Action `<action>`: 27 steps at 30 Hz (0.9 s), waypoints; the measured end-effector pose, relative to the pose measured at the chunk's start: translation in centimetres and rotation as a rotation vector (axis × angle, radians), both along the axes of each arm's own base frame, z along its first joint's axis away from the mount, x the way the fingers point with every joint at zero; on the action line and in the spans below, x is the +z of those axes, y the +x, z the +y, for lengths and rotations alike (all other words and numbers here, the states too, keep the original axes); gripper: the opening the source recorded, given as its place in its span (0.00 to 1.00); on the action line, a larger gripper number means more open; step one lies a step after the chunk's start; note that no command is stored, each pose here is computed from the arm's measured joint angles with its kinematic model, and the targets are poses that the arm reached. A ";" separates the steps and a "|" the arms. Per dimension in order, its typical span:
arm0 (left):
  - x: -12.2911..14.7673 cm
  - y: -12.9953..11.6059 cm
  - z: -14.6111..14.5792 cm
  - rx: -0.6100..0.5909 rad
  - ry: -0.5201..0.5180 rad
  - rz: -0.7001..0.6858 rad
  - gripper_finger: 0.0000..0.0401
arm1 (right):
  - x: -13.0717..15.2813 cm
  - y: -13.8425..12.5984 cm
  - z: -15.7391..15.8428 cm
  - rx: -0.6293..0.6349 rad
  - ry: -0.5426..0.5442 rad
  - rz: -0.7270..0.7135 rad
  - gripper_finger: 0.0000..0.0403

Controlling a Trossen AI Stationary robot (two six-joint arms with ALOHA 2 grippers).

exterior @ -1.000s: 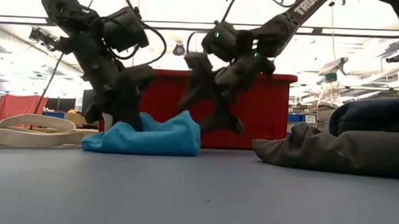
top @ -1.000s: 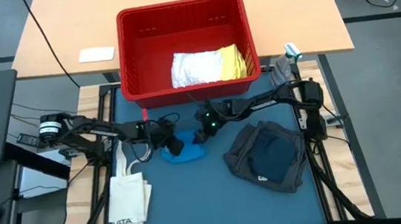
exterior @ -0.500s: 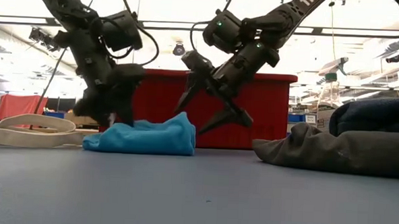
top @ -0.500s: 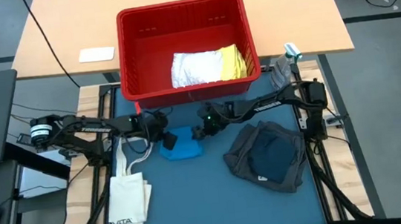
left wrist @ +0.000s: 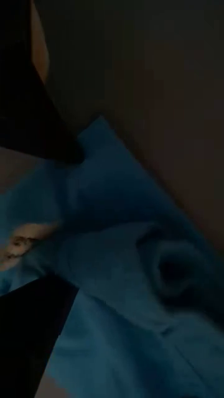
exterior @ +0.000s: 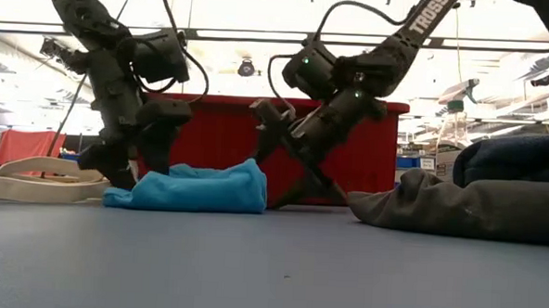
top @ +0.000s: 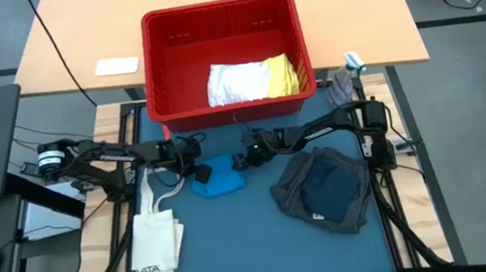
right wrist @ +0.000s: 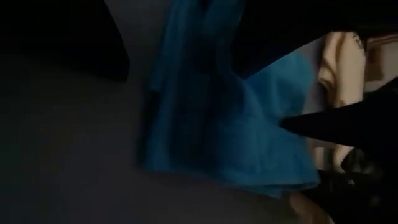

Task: Fold Laundry from Bin
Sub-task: Fold the blue shorts, then stack the folded blue shorts on the folded dark blue shorts

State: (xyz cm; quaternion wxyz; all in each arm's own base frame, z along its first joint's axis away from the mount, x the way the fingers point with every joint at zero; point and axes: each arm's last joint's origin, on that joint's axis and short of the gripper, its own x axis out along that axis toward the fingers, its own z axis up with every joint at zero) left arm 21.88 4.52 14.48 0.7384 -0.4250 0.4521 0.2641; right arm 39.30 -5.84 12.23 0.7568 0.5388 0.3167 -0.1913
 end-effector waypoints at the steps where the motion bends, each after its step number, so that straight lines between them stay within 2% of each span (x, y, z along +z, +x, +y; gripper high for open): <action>1: -0.2 0.2 0.1 0.000 0.000 -0.007 0.76 | -0.4 0.1 -0.1 0.011 0.003 -0.005 0.73; 7: -0.9 1.6 -0.1 -0.006 0.015 -0.100 0.76 | -2.6 1.8 -0.2 0.072 0.085 -0.154 0.73; 12: -0.9 1.9 -0.1 0.010 0.013 -0.135 0.76 | -2.6 2.3 -0.1 0.105 0.096 -0.144 0.67; 16: -1.0 1.9 -0.1 0.012 0.017 -0.133 0.76 | -2.6 2.4 0.2 0.127 0.085 -0.135 0.50; 22: -0.9 2.0 0.0 0.017 0.026 -0.150 0.76 | -2.4 2.8 0.7 0.134 0.027 -0.126 0.10; 24: -0.9 2.1 0.0 0.017 0.028 -0.161 0.76 | -2.3 2.8 0.5 0.143 0.027 -0.134 0.05; 27: -0.4 2.3 0.0 -0.016 0.015 -0.174 0.76 | -1.2 2.6 0.1 0.166 0.052 -0.143 0.05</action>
